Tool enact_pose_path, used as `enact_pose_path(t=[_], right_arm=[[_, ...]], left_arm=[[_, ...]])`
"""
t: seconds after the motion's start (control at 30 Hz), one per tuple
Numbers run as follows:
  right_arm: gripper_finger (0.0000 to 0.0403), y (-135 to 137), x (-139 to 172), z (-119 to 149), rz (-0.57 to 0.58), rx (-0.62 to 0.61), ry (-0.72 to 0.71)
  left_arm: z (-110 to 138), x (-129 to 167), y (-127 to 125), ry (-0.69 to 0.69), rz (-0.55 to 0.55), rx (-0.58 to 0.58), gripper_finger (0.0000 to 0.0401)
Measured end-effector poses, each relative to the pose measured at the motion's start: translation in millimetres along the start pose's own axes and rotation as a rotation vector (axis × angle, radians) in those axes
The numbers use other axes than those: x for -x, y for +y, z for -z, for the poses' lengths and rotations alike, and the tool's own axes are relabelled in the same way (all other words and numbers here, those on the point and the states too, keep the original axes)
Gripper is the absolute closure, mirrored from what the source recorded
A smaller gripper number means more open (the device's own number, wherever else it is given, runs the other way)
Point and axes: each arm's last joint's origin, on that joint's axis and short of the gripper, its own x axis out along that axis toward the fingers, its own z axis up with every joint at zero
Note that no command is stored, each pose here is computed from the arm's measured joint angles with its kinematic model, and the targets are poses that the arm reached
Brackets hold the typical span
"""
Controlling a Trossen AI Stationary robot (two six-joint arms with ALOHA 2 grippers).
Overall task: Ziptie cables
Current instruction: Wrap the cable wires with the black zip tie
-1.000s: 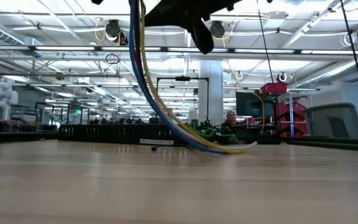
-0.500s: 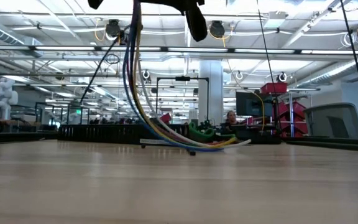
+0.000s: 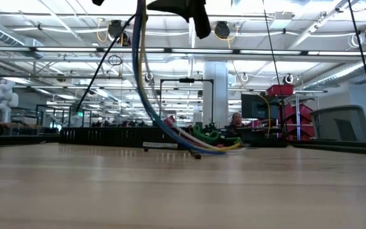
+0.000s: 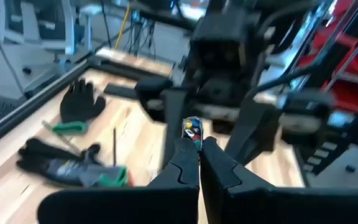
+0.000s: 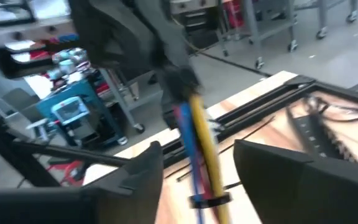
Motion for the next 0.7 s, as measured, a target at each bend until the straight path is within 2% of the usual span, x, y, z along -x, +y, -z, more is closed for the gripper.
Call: enact_pose_path(t=[0.2,0.4,0.53,0.7], right_arm=[[0.0169,-4.0,-1.3,-1.2,0.031,0.023,-0.007],[0.0157,-4.3,-1.4,-1.0,0.028,0.027,-0.002],[0.0175,-3.9,-1.3,-1.7,0.024,0.023,-0.009],[0.023,-2.4,-1.3,-4.9,0.009,0.001,-0.04]], left_arm=[[-1.4,-0.8,-0.9,-0.013,0.01,0.027,0.0401],[-2.6,-0.8,-1.3,-0.025,0.016,0.034,0.04],[-6.2,-4.7,-3.7,-0.067,0.03,0.046,0.0399],[-7.7,-14.0,-7.3,-0.092,0.053,0.055,0.04]])
